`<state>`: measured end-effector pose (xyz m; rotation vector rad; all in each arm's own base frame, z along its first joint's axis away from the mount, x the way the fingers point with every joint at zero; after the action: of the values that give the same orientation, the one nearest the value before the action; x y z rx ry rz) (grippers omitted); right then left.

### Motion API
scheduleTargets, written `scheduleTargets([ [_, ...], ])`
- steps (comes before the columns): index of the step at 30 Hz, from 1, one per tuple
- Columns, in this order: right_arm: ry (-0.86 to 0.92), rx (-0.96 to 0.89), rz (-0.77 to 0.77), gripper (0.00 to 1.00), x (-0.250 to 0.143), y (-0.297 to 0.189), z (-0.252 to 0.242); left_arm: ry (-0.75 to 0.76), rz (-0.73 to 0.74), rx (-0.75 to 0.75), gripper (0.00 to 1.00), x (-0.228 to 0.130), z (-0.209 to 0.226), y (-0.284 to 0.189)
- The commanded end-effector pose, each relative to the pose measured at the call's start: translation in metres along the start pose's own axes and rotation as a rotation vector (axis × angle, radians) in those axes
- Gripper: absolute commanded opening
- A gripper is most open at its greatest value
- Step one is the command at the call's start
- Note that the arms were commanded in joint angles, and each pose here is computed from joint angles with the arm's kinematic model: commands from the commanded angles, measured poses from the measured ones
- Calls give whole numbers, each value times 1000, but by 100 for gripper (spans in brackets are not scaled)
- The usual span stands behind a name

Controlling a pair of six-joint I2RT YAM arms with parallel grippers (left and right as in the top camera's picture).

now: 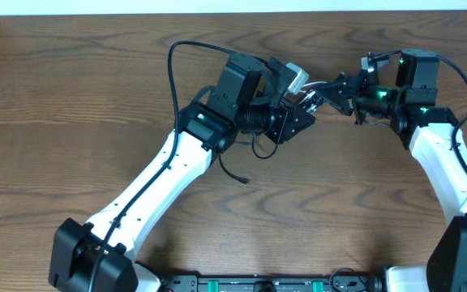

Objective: Untangle cables

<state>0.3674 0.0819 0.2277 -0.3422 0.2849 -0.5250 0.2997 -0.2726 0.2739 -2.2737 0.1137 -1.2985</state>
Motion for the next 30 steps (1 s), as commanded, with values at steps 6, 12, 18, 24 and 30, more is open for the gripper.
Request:
scheduleTargets([
  [6, -3, 68, 103, 1, -13, -3, 13, 19, -14, 63, 28, 6, 1, -4],
  [12, -18, 85, 125, 1, -17, 0, 17, 5, 5, 73, 28, 1, 8, 3],
  [18, -35, 82, 149, 1, -25, 7, 20, -15, 26, 74, 21, -4, 14, 11],
  [24, -38, 80, 148, 1, -25, 9, 20, -12, 22, 74, 20, -3, 14, 11],
  [30, -45, 80, 148, 1, -25, 9, 20, -13, 22, 74, 20, -3, 14, 11],
])
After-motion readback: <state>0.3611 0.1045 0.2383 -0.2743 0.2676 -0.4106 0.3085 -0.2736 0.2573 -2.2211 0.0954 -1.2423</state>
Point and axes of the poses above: each gripper's point midway between its finger pads, its own y axis out along the fingers, its own z axis along the line the jaws close on, x = y × z, the point moved 7 cm from there along -y, back along the fingers, and after that the axes turned 10 degrees about y, right-handed, at the moved point
